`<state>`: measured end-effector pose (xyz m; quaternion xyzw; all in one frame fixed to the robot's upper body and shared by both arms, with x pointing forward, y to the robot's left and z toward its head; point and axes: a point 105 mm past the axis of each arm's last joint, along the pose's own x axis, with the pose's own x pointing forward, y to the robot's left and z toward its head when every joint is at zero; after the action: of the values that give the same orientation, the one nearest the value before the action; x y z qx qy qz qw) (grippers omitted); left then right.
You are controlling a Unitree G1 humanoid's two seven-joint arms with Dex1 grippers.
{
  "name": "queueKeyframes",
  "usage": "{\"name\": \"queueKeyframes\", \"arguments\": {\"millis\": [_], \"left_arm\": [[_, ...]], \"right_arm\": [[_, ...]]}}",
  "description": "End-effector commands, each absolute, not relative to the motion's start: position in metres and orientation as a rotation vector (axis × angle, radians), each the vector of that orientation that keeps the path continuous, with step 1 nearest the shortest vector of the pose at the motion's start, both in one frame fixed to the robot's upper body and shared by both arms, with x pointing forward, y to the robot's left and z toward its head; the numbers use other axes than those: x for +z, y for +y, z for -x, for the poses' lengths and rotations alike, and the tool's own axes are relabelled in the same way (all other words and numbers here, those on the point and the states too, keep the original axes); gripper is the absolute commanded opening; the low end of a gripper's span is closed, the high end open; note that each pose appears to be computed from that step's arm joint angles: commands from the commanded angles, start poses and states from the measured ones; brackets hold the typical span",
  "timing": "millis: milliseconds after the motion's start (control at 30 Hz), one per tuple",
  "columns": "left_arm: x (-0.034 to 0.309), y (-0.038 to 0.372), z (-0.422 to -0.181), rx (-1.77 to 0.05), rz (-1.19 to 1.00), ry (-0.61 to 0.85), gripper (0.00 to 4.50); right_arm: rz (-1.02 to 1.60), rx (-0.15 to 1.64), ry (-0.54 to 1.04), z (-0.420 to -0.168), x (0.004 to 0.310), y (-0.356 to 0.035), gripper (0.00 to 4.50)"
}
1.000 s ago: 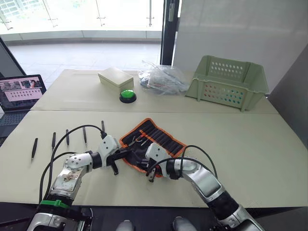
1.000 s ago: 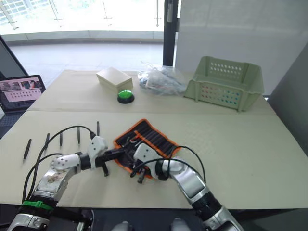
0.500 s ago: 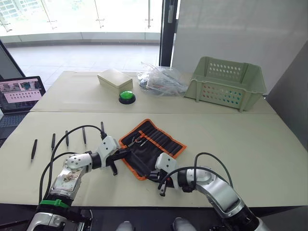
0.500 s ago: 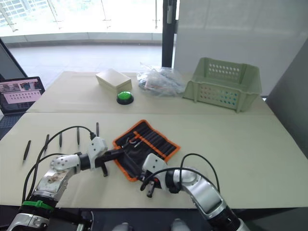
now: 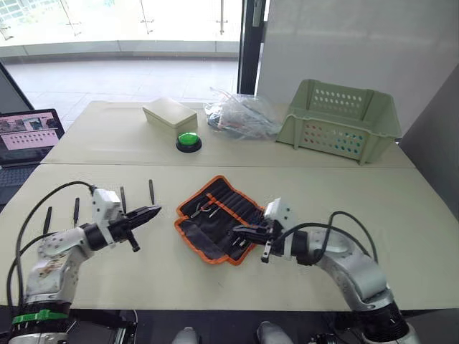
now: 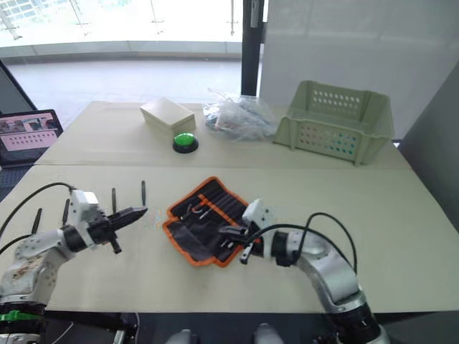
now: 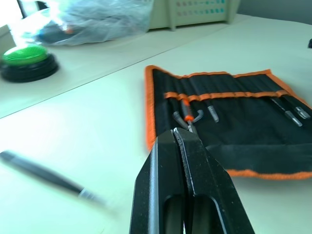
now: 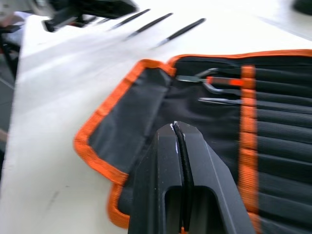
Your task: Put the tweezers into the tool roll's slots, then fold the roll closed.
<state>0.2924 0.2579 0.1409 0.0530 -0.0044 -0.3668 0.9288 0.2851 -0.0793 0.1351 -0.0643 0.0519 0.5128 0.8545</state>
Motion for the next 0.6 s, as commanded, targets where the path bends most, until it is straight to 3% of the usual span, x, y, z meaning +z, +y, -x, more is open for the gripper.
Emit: {"name": "queueKeyframes", "arguments": {"millis": [33,133,267,500,600], "left_arm": [[0.158,0.303,-0.273,-0.558,-0.155,-0.038,0.04],[0.141,0.378,-0.219,-0.262,-0.206,0.072,0.87],[0.134,0.415,-0.179,-0.107,-0.205,0.121,2.17],[0.131,0.444,-0.152,0.010,-0.172,0.133,4.46],[0.127,0.444,-0.150,0.016,-0.161,0.130,4.49]], "right_arm": [[0.162,0.908,0.043,-0.296,0.146,-0.123,0.00],[0.201,0.618,0.081,-0.295,0.126,-0.214,0.85],[0.178,0.467,0.077,-0.275,0.114,-0.268,2.20],[0.111,0.348,0.051,-0.257,0.105,-0.297,4.49],[0.104,0.347,0.046,-0.257,0.103,-0.296,4.50]]}}
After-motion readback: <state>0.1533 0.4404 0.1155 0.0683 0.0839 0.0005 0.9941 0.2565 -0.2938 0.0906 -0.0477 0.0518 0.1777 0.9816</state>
